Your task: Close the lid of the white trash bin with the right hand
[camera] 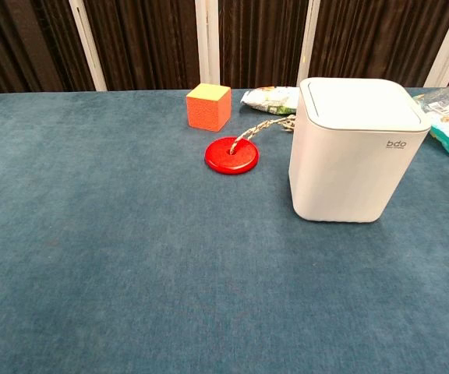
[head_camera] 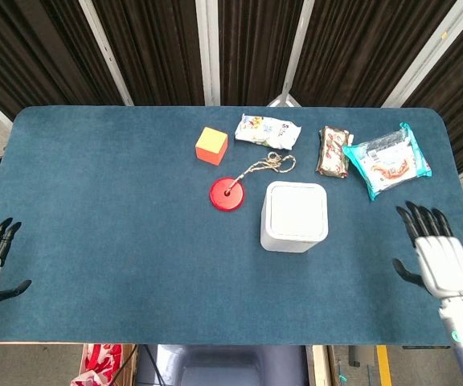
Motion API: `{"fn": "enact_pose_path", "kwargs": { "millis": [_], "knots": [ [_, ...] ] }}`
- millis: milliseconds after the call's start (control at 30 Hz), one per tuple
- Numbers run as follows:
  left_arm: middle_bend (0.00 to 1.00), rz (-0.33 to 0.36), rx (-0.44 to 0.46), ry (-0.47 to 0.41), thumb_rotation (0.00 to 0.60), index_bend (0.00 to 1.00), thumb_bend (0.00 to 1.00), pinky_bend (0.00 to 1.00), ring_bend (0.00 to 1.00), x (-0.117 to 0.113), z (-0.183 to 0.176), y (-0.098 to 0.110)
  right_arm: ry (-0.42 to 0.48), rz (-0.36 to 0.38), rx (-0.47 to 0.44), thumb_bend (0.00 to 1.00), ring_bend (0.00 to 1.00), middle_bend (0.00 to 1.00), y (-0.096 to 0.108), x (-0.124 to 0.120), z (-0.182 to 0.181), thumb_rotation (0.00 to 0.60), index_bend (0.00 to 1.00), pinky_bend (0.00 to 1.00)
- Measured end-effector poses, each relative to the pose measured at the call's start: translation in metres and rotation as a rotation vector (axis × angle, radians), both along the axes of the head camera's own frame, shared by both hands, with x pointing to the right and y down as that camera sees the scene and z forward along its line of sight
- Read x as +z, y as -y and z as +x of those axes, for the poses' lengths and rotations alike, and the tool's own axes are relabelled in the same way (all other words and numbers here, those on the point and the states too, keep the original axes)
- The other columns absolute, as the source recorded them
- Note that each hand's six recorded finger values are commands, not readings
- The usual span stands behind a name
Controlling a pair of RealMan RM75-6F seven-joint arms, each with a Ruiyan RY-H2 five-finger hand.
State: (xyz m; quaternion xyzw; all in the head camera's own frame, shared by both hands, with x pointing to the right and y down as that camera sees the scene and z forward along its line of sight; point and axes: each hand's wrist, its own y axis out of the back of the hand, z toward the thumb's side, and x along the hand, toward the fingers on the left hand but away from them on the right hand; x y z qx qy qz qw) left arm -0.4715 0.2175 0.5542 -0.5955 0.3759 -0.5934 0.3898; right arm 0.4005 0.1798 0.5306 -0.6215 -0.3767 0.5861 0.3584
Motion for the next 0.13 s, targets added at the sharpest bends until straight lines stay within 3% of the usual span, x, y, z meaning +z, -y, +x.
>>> {"fn": "enact_pose_path", "kwargs": {
  "millis": [133],
  "knots": [
    [0.0, 0.01, -0.014, 0.012, 0.6, 0.0, 0.0, 0.0, 0.0, 0.0, -0.003, 0.001, -0.048, 0.0, 0.021, 0.32, 0.0, 0.0, -0.03, 0.012, 0.029, 0.6, 0.0, 0.0]
  ]
}}
